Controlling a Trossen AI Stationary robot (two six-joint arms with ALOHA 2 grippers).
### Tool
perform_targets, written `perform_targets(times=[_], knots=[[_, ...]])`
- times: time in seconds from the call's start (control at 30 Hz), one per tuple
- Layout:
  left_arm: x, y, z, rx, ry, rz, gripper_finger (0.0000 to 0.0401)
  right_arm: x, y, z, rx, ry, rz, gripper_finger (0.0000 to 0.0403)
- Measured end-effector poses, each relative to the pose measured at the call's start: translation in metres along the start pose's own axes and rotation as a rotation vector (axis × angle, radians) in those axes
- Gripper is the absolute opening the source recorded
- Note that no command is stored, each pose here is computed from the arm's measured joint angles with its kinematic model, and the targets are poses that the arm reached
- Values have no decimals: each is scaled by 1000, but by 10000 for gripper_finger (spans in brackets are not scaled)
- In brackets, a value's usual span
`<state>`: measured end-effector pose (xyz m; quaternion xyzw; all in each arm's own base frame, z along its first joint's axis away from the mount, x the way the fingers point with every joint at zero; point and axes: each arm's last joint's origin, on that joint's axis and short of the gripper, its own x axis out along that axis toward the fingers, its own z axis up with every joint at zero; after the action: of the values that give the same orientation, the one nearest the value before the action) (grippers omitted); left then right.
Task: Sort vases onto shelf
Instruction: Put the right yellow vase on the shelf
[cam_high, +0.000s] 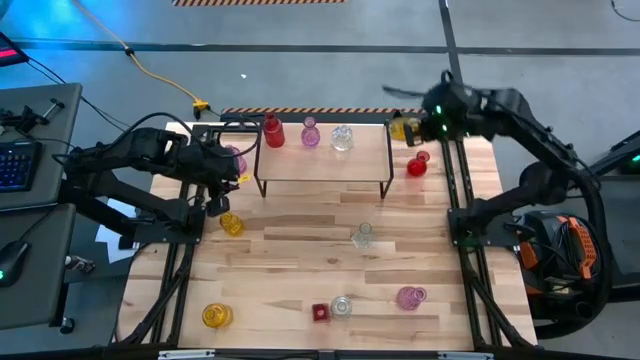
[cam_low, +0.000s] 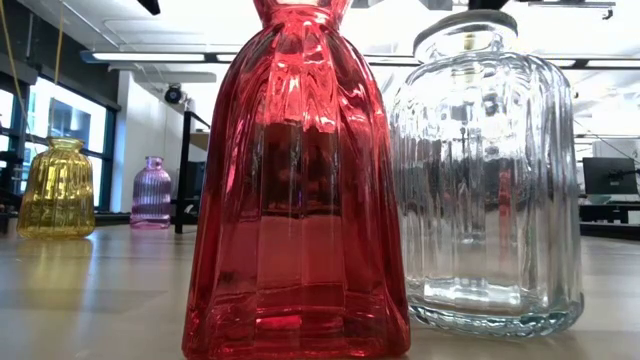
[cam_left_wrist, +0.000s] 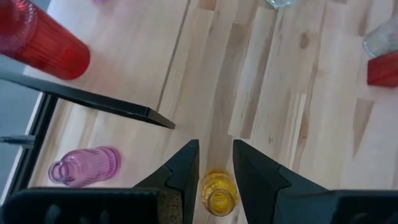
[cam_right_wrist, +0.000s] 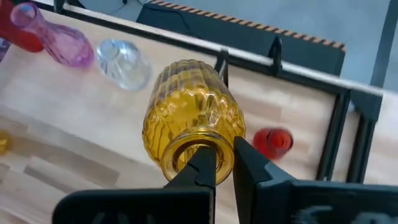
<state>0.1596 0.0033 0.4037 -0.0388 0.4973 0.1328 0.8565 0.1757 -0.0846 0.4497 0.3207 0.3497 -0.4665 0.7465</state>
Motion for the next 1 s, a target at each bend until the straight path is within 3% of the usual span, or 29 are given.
perform_targets(times=[0.27,0.53,0.73,1.0], knots=[[2,9,1,-95,3,31,90,24,2,55,-132,29,12,0],[2,16,2,-161,4,51,90,58,12,91,-250,93,43,0],[3,18,2,-198,4,59,90,79,21,104,-306,135,103,0],[4,18,4,-227,3,61,90,102,25,102,-352,208,95,0]])
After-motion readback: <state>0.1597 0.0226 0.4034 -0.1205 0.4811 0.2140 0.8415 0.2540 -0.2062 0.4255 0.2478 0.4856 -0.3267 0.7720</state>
